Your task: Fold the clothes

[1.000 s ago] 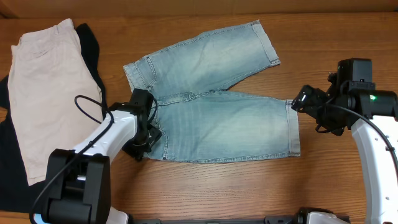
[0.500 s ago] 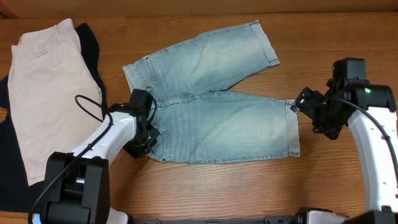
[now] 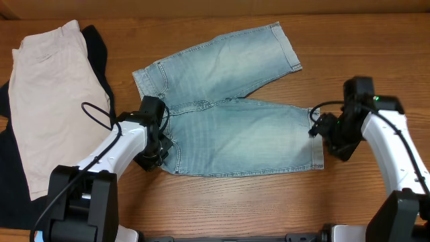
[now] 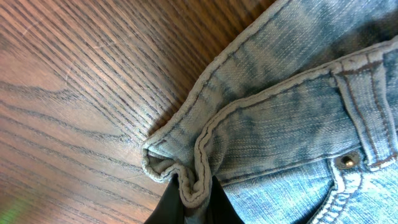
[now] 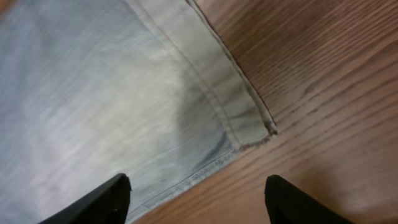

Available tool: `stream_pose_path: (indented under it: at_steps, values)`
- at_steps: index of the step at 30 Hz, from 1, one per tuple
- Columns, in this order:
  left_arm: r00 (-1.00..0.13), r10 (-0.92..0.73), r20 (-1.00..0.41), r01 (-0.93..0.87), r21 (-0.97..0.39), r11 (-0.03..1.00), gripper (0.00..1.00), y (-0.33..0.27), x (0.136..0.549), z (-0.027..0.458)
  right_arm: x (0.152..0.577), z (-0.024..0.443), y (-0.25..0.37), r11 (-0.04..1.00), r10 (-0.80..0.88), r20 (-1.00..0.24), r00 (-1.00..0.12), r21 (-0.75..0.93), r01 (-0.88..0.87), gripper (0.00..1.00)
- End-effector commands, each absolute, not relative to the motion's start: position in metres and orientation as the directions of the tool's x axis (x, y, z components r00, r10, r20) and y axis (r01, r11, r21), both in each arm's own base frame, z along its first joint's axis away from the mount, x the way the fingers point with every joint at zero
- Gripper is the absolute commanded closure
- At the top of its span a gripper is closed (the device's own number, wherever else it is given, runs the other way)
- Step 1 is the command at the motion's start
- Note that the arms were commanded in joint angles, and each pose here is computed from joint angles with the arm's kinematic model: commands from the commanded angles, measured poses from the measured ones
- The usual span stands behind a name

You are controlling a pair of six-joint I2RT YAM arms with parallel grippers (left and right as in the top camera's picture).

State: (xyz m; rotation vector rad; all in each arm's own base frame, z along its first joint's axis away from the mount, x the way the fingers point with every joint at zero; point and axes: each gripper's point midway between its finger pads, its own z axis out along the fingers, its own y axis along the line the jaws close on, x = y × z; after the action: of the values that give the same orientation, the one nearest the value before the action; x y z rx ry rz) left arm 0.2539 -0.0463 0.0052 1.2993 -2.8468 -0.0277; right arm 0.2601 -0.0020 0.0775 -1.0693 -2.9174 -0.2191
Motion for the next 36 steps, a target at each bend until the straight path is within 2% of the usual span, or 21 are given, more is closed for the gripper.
stream_pose_path:
  at_steps: [1, 7, 14, 23, 30, 36]
  values:
    - [-0.668, -0.744, -0.019, -0.744, 0.042, 0.667, 0.96, -0.040, 0.252, 0.000, 0.243, 0.049, 0.000, 0.697, 0.704, 0.115, -0.701, 0.077, 0.713, 0.33]
    - [-0.668, -0.743, -0.029, -0.744, 0.053, 0.667, 0.96, -0.038, 0.251, 0.000, 0.221, 0.014, 0.002, 0.659, 0.740, 0.134, -0.659, 0.054, 0.750, 0.43]
    - [-0.668, -0.744, -0.028, -0.744, 0.053, 0.666, 0.96, -0.038, 0.251, 0.000, 0.219, -0.008, -0.001, 0.631, 0.767, 0.094, -0.634, 0.066, 0.773, 0.50]
    - [-0.678, -0.735, 0.001, -0.734, 0.067, 0.676, 0.96, -0.039, 0.244, 0.000, 0.215, -0.015, -0.003, 0.599, 0.795, 0.085, -0.601, 0.054, 0.799, 0.95]
    - [-0.746, -0.666, -0.003, -0.666, 0.049, 0.745, 0.96, -0.040, 0.252, 0.005, 0.218, -0.014, 0.000, 0.600, 0.792, 0.091, -0.604, 0.075, 0.797, 0.96]
    - [-0.743, -0.669, -0.004, -0.669, 0.049, 0.742, 0.96, -0.040, 0.267, 0.035, 0.230, 0.004, -0.001, 0.620, 0.776, 0.075, -0.626, 0.092, 0.779, 0.96]
